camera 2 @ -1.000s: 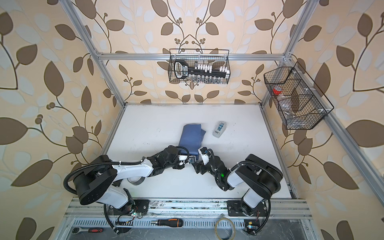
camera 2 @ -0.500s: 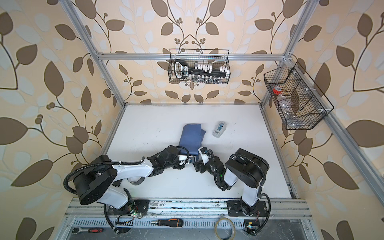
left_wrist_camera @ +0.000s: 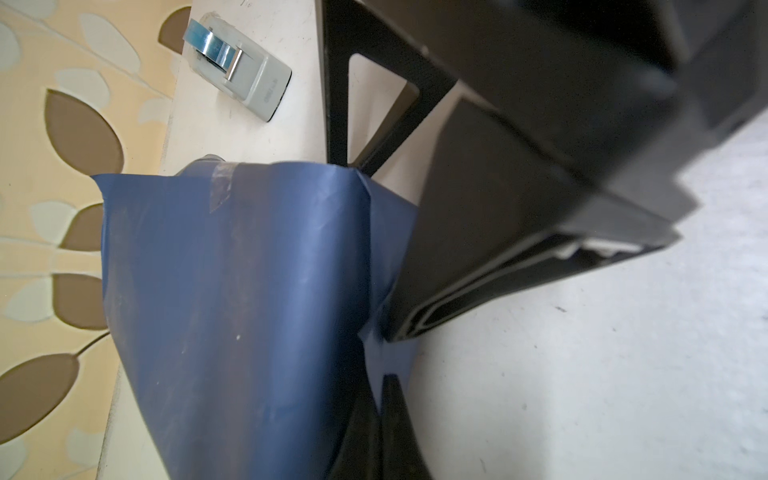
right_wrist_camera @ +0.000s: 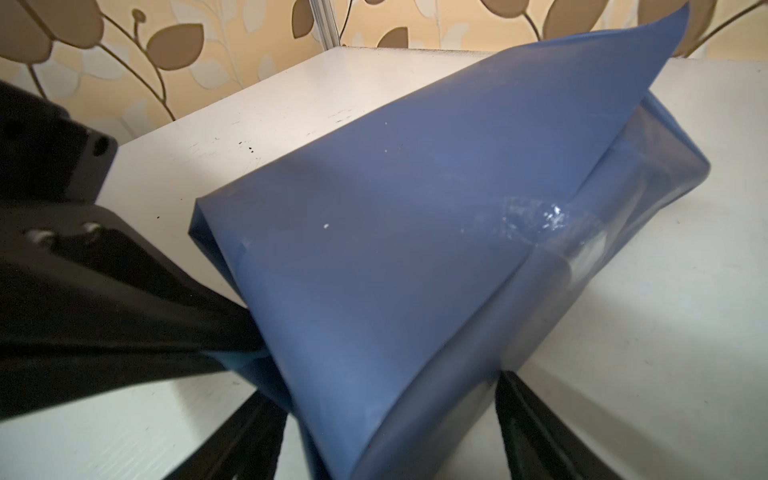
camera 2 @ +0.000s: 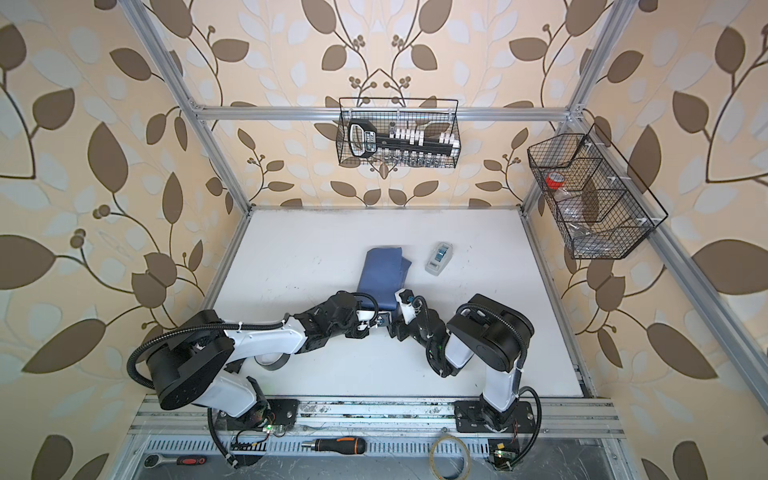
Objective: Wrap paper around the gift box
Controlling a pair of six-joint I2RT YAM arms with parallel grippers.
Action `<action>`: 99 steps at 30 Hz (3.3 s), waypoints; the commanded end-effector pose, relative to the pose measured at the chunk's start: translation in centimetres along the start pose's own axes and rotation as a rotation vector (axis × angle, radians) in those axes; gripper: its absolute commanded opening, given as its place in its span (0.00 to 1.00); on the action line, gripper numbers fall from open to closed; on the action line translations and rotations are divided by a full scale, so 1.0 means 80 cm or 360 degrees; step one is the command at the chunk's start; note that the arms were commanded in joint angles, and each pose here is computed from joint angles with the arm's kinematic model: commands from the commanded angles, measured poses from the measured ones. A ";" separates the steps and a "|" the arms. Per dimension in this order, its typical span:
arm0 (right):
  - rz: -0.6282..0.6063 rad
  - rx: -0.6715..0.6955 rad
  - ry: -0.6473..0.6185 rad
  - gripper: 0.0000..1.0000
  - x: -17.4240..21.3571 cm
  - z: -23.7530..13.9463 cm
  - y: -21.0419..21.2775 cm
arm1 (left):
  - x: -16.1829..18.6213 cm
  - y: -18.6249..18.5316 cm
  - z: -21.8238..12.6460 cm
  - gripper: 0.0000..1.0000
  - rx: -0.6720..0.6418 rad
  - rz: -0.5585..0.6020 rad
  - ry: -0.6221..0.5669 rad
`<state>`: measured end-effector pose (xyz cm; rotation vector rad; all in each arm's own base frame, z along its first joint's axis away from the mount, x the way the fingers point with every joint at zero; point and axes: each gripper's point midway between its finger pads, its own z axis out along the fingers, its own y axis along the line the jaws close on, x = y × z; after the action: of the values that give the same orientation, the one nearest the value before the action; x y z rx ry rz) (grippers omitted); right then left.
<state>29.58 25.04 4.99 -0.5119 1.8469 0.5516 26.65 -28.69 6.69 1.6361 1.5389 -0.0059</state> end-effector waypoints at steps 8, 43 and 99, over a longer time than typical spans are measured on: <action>-0.0028 -0.0004 -0.0084 0.75 -0.019 0.009 -0.003 | -0.010 0.011 0.002 0.08 -0.0010 -0.0015 -0.0050; 0.0008 0.0021 -0.0085 0.69 -0.021 0.014 -0.012 | -0.006 0.063 -0.050 0.81 -0.0271 -0.0050 -0.0194; 0.0176 0.0005 -0.0111 0.74 -0.030 -0.017 -0.018 | 0.059 0.066 0.030 0.73 -0.0139 0.0015 -0.0053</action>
<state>30.63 23.69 6.42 -0.4178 1.8370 0.5919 33.01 -26.50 7.32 1.4962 1.4666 -0.0134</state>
